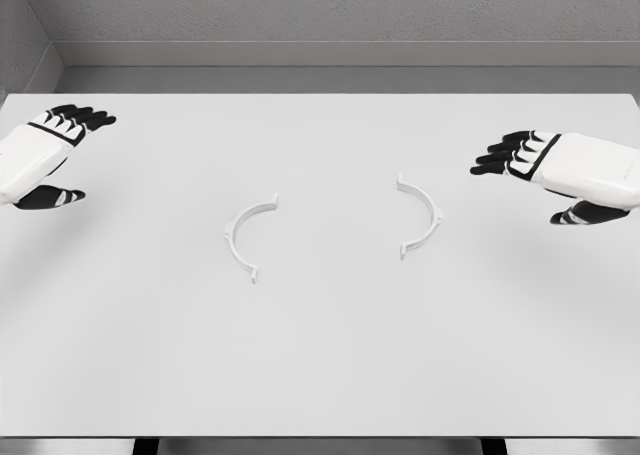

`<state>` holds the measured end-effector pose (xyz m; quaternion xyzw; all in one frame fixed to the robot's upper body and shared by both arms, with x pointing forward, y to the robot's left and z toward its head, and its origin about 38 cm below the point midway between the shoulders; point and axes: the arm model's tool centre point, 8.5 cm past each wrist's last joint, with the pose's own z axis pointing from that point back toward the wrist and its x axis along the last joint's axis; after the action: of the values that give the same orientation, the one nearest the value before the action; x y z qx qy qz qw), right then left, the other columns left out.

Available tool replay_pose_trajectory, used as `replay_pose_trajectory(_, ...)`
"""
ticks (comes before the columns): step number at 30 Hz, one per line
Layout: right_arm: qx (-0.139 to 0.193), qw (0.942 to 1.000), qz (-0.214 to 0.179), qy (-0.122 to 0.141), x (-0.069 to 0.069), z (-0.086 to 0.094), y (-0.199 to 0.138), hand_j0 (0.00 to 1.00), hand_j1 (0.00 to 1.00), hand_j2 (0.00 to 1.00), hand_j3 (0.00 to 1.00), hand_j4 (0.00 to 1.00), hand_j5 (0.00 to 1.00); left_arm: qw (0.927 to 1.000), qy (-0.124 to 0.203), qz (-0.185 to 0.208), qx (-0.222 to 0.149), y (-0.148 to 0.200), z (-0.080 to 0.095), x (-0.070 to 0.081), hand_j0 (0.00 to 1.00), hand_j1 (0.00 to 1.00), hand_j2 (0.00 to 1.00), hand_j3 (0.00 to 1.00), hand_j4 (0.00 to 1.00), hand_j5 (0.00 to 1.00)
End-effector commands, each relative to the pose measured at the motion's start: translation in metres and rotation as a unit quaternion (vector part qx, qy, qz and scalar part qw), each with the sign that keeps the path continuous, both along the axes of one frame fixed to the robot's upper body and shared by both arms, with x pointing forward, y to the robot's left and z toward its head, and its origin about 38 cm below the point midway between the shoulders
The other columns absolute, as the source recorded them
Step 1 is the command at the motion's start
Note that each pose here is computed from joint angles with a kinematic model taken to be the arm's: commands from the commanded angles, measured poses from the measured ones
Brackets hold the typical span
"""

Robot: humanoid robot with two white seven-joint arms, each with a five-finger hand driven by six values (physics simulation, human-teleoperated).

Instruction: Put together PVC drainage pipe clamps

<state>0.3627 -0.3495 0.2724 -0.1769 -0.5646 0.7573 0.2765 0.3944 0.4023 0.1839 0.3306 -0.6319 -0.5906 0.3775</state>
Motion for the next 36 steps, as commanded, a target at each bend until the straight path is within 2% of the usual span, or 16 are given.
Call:
replay_pose_trajectory(1, 0.002, 1.0000, 0.000, -0.002, 0.000, 0.002, 0.000, 1.00, 1.00, 1.00, 1.00, 1.00, 1.00, 1.0000, -0.004, -0.005, -0.002, -0.004, 0.003, 0.000, 1.00, 1.00, 1.00, 1.00, 1.00, 1.00)
replay_pose_trajectory(6, 0.001, 1.0000, -0.001, -0.003, 0.000, 0.003, -0.001, 1.00, 1.00, 1.00, 1.00, 1.00, 1.00, 0.9999, -0.004, -0.013, -0.002, -0.011, 0.000, -0.001, 1.00, 1.00, 1.00, 1.00, 1.00, 1.00)
replay_pose_trajectory(8, 0.001, 1.0000, -0.004, -0.002, 0.001, 0.002, -0.002, 1.00, 1.00, 1.00, 1.00, 1.00, 1.00, 0.9996, 0.006, -0.029, -0.002, -0.030, -0.013, 0.003, 1.00, 1.00, 1.00, 1.00, 1.00, 1.00)
replay_pose_trajectory(10, 0.001, 1.0000, 0.000, -0.004, 0.000, 0.004, 0.000, 1.00, 1.00, 1.00, 1.00, 1.00, 1.00, 0.9990, 0.003, -0.039, 0.019, -0.064, -0.030, 0.009, 1.00, 1.00, 1.00, 1.00, 1.00, 1.00)
replay_pose_trajectory(12, 0.004, 1.0000, -0.001, -0.003, 0.001, 0.002, 0.001, 1.00, 1.00, 1.00, 1.00, 1.00, 1.00, 0.9989, -0.002, -0.039, 0.026, -0.073, -0.031, 0.015, 1.00, 1.00, 1.00, 1.00, 1.00, 1.00)
replay_pose_trajectory(15, 0.000, 0.9999, -0.005, 0.014, 0.000, -0.010, -0.002, 1.00, 1.00, 1.00, 1.00, 1.00, 1.00, 0.9964, 0.013, -0.074, 0.038, -0.103, -0.042, 0.018, 1.00, 1.00, 1.00, 1.00, 1.00, 1.00)
replay_pose_trajectory(16, -0.028, 0.9991, 0.000, 0.032, -0.004, -0.016, -0.005, 1.00, 1.00, 1.00, 1.00, 1.00, 1.00, 0.9961, 0.014, -0.078, 0.039, -0.106, -0.042, 0.019, 1.00, 1.00, 1.00, 1.00, 1.00, 1.00)
replay_pose_trajectory(17, -0.001, 0.9995, -0.030, 0.007, -0.001, -0.008, -0.013, 1.00, 1.00, 1.00, 1.00, 1.00, 1.00, 0.9951, 0.019, -0.087, 0.042, -0.112, -0.047, 0.017, 1.00, 1.00, 1.00, 1.00, 1.00, 1.00)
replay_pose_trajectory(18, 0.041, 0.9971, -0.060, -0.025, 0.004, -0.003, -0.015, 1.00, 1.00, 1.00, 1.00, 1.00, 1.00, 0.9937, 0.026, -0.100, 0.044, -0.121, -0.052, 0.015, 1.00, 1.00, 1.00, 1.00, 1.00, 1.00)
replay_pose_trajectory(19, 0.041, 0.9968, -0.062, -0.028, 0.004, -0.008, -0.014, 1.00, 1.00, 1.00, 1.00, 1.00, 1.00, 0.9927, 0.030, -0.107, 0.047, -0.126, -0.056, 0.014, 1.00, 1.00, 1.00, 1.00, 1.00, 1.00)
replay_pose_trajectory(23, 0.051, 0.9961, -0.070, -0.020, 0.008, -0.019, -0.005, 1.00, 1.00, 1.00, 1.00, 1.00, 1.00, 0.9908, 0.034, -0.122, 0.047, -0.141, -0.061, 0.013, 1.00, 1.00, 1.00, 1.00, 1.00, 1.00)
replay_pose_trajectory(24, 0.048, 0.9960, -0.073, -0.017, 0.011, -0.027, 0.001, 1.00, 1.00, 1.00, 1.00, 1.00, 1.00, 0.9908, 0.034, -0.122, 0.047, -0.141, -0.061, 0.013, 1.00, 1.00, 1.00, 1.00, 1.00, 1.00)
replay_pose_trajectory(25, 0.040, 0.9964, -0.074, -0.014, 0.015, -0.037, 0.012, 1.00, 1.00, 1.00, 1.00, 1.00, 1.00, 0.9909, 0.033, -0.122, 0.047, -0.141, -0.061, 0.014, 1.00, 1.00, 1.00, 1.00, 1.00, 1.00)
replay_pose_trajectory(27, 0.032, 0.9962, -0.080, -0.007, 0.024, -0.044, 0.019, 1.00, 1.00, 1.00, 1.00, 1.00, 1.00, 0.9912, 0.031, -0.121, 0.046, -0.140, -0.059, 0.014, 1.00, 1.00, 1.00, 1.00, 1.00, 1.00)
replay_pose_trajectory(32, 0.039, 0.9961, -0.079, -0.007, 0.027, -0.044, 0.023, 1.00, 1.00, 1.00, 1.00, 1.00, 1.00, 0.9897, 0.034, -0.132, 0.045, -0.152, -0.063, 0.013, 1.00, 1.00, 1.00, 1.00, 1.00, 1.00)
replay_pose_trajectory(36, 0.049, 0.9956, -0.080, -0.002, 0.029, -0.051, 0.028, 1.00, 1.00, 1.00, 1.00, 1.00, 1.00, 0.9898, 0.037, -0.127, 0.053, -0.156, -0.069, 0.018, 1.00, 1.00, 1.00, 1.00, 1.00, 1.00)
